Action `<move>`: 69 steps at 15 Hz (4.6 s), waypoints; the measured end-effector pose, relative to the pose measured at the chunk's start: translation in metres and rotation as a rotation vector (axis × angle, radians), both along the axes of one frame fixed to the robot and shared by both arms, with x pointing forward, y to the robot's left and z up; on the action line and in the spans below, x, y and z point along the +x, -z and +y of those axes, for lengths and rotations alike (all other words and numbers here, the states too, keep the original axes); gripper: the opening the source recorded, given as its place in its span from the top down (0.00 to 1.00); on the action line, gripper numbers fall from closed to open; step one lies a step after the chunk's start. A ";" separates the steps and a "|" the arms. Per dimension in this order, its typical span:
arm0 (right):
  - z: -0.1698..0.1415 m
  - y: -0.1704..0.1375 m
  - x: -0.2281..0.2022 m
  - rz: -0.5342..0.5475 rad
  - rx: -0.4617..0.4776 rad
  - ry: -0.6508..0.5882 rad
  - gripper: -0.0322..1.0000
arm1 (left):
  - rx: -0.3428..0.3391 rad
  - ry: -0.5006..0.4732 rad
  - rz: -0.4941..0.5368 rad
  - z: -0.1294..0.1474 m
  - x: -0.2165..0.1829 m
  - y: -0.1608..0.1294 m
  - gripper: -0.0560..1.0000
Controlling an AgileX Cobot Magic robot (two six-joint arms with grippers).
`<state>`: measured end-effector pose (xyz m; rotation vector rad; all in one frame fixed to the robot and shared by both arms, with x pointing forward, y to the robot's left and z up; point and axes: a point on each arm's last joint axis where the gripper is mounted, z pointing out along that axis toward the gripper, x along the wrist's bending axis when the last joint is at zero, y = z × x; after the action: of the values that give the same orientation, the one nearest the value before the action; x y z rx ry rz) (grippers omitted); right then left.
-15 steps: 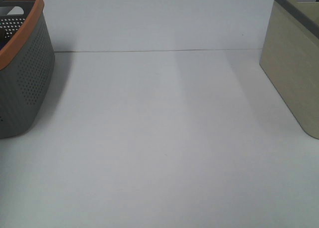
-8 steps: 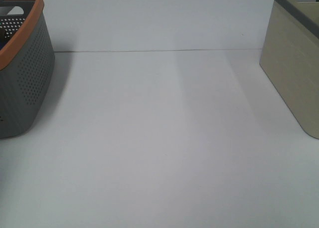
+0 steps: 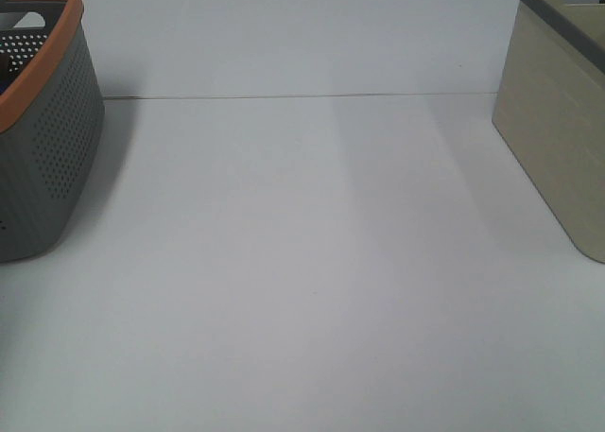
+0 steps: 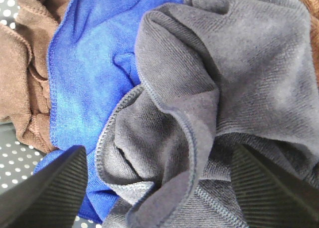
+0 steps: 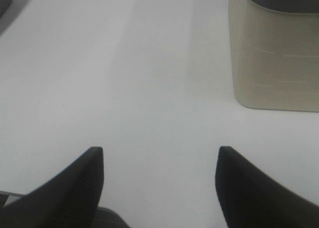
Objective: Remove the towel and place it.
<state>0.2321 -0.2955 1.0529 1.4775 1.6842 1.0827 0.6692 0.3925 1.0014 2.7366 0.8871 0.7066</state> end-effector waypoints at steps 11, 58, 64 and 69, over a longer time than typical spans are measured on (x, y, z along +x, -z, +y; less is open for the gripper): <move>0.000 0.000 0.000 0.000 0.000 0.000 0.34 | 0.013 0.030 0.039 0.001 0.001 0.012 0.56; 0.016 -0.022 0.056 0.017 0.040 -0.079 0.34 | -0.060 0.586 -0.829 -0.257 -0.077 -0.259 0.95; 0.039 -0.025 0.121 -0.012 0.059 -0.251 0.34 | -0.026 0.712 -0.766 -0.302 -0.061 -0.220 0.95; 0.061 -0.010 0.171 -0.033 0.100 -0.425 0.34 | 0.081 0.864 -0.866 -0.327 -0.071 -0.221 0.95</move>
<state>0.4029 -0.2350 1.0627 1.1765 1.9995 1.4219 0.5979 0.0653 1.2228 2.1187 -0.4741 1.4742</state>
